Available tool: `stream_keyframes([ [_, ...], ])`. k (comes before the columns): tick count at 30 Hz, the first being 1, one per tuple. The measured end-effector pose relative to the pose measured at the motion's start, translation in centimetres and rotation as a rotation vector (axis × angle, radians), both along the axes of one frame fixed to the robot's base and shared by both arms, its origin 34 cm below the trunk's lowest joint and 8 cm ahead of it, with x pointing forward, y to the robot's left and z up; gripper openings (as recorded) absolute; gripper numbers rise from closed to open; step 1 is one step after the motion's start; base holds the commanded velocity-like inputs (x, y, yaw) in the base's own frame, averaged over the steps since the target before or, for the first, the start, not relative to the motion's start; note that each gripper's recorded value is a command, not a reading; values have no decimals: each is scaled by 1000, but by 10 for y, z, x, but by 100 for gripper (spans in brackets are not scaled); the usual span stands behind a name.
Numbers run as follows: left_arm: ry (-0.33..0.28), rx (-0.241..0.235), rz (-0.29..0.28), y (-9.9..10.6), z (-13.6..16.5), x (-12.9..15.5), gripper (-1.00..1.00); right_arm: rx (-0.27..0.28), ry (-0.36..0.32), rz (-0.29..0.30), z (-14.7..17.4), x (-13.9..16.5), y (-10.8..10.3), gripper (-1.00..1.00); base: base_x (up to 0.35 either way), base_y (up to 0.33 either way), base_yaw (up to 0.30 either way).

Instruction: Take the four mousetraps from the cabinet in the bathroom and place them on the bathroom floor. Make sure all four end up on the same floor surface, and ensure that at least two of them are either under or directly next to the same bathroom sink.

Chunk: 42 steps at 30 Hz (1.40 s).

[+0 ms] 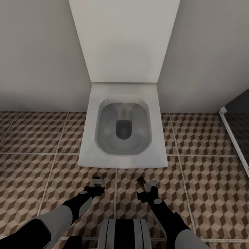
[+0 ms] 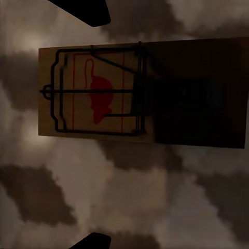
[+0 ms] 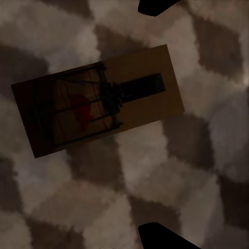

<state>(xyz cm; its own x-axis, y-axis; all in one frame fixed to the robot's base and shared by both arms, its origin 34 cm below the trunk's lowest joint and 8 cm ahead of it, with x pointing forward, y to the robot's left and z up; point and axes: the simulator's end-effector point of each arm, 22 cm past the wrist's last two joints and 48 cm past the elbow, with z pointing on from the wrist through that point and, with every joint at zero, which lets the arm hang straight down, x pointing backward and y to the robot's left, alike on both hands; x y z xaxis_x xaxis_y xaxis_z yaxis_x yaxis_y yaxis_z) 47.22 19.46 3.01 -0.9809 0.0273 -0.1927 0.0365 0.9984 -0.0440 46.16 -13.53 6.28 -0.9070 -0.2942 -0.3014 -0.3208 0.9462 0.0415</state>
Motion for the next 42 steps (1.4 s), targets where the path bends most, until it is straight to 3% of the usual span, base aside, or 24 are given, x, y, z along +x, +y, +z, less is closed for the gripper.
stream_keyframes([
  [42,1,-1,0,-1,0,0,100,0,-1,0,0,1,0,100,0,0,0],
])
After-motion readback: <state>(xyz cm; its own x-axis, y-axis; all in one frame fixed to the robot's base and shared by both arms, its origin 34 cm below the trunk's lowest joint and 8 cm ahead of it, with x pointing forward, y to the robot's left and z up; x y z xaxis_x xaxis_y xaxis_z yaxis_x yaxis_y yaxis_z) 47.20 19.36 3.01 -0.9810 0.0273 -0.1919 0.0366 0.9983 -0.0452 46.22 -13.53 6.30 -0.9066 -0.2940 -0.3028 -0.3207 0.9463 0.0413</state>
